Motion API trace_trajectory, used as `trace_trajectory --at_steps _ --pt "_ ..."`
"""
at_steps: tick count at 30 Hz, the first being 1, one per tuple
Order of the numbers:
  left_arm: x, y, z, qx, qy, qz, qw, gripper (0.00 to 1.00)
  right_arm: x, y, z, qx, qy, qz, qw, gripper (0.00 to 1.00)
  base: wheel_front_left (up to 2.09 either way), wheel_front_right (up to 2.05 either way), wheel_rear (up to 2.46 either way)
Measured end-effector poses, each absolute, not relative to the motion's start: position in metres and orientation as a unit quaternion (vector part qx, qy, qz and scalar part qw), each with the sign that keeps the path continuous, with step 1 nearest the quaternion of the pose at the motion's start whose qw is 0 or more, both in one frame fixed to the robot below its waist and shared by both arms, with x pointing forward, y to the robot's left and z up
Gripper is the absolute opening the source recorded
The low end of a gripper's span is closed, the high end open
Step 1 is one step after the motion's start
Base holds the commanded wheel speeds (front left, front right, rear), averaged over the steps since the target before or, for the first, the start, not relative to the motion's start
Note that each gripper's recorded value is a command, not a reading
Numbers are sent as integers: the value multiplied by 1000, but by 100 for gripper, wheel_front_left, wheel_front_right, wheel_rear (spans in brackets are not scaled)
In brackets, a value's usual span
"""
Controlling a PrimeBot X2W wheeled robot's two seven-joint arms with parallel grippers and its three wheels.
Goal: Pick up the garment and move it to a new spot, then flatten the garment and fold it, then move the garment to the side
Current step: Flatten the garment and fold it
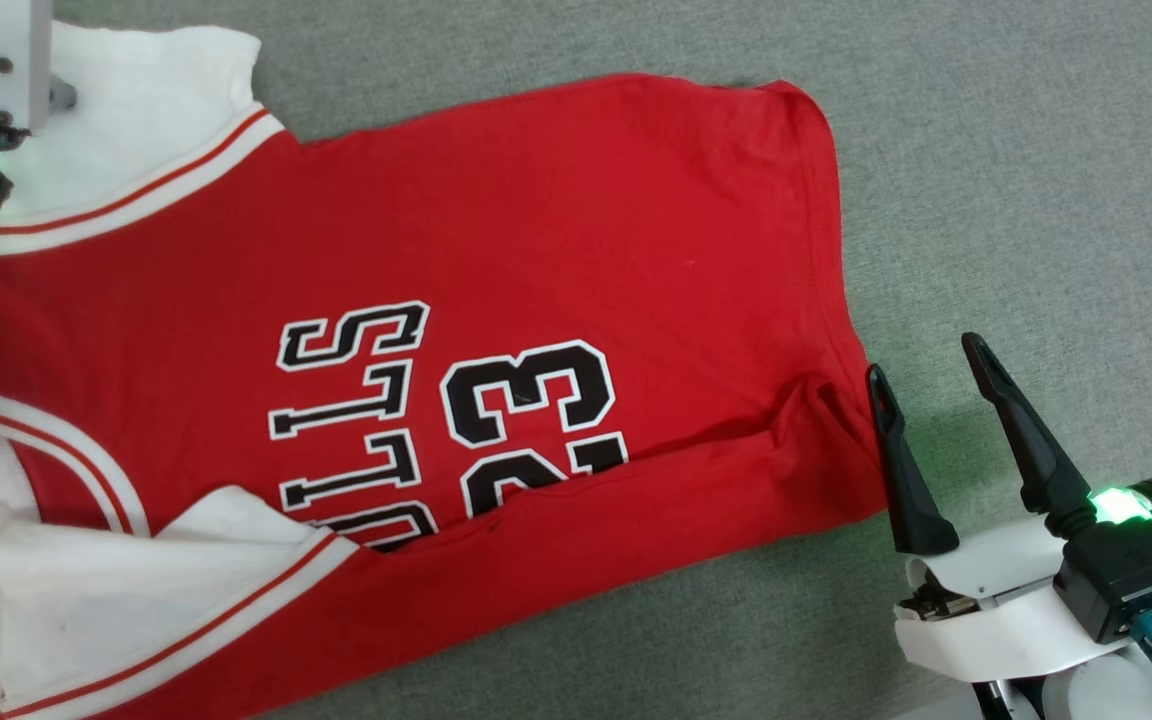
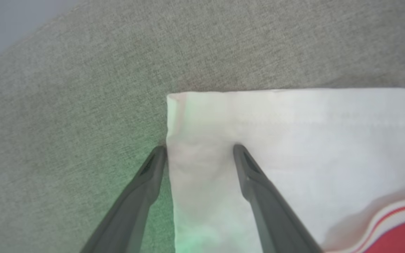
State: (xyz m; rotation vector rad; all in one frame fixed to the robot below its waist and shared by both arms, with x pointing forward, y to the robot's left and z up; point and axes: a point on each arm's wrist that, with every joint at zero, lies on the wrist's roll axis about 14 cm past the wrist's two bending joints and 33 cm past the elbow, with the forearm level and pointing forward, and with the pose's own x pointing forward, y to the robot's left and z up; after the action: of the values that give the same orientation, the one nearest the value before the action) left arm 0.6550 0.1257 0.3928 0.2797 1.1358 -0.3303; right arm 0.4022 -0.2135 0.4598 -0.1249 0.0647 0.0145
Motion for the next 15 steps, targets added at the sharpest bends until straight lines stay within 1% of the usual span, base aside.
trace_trajectory --at_steps 1,2,3,11,15 --pt "654 126 390 127 539 -150 819 86 402 -214 460 -63 32 6 997 100 0 0 0" --pt "653 124 388 128 541 -151 817 39 402 -215 461 -63 31 5 997 100 0 0 0" --pt "653 121 387 126 542 -154 816 0 403 -215 462 -63 30 5 998 100 0 0 0" --pt "654 105 396 112 507 -174 836 0 404 -217 473 -61 13 -1 998 100 0 0 0" --pt "649 95 405 105 491 -188 844 0 410 -216 484 -65 -6 9 998 100 0 0 0"
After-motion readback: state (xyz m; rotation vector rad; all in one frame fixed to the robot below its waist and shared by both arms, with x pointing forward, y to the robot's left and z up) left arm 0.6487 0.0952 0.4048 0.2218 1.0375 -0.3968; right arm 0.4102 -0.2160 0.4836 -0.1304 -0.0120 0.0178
